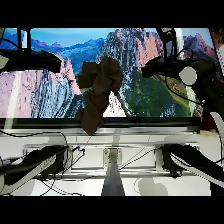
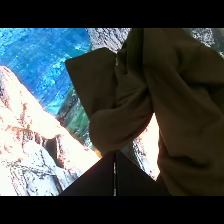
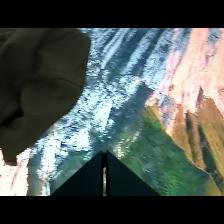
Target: Fold the clothes and pants, and hang the long-sleeved shirts on hangers.
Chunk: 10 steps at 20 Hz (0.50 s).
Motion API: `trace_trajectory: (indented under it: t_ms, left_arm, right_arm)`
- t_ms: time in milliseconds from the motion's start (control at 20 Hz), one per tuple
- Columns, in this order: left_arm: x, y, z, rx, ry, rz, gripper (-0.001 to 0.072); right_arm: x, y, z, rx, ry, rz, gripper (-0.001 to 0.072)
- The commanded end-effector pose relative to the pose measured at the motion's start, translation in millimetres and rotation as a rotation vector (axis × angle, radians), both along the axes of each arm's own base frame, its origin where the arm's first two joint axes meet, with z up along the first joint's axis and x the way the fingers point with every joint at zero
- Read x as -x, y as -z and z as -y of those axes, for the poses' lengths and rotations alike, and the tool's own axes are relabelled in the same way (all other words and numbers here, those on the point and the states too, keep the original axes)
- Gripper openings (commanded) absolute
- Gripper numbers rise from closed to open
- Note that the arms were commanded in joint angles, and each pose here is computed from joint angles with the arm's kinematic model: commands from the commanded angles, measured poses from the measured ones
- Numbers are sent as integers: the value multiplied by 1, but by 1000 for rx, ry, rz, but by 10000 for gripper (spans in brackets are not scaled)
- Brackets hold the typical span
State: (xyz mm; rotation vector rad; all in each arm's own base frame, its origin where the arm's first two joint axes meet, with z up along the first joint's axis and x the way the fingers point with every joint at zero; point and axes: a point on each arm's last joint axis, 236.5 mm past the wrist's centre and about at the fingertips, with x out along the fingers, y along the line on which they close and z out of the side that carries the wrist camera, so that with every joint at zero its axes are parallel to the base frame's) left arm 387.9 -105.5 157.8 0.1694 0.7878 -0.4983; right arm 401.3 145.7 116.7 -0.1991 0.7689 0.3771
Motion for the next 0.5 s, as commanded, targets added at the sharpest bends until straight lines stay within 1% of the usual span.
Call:
trace_trajectory:
  t_ms: [0,100,150,200,250,450]
  left_arm:
    - [-3,-3,1,10,-4,15,11]
    - [-3,-3,1,9,-4,15,11]
    - [-3,-3,1,9,-4,15,11]
    - [-3,-3,1,9,-4,15,11]
    - [-3,-3,1,10,-4,15,11]
    - [-5,3,1,8,-4,0,18]
  right_arm:
    - [-11,34,23,16,57,-92,10]
    - [-6,73,8,-62,69,-240,17]
    - [-3,91,-8,-126,69,-317,168]
    - [1,106,-25,-193,71,-383,432]
    - [4,120,-44,-267,75,-452,570]
    - [0,152,-101,-562,162,-632,569]
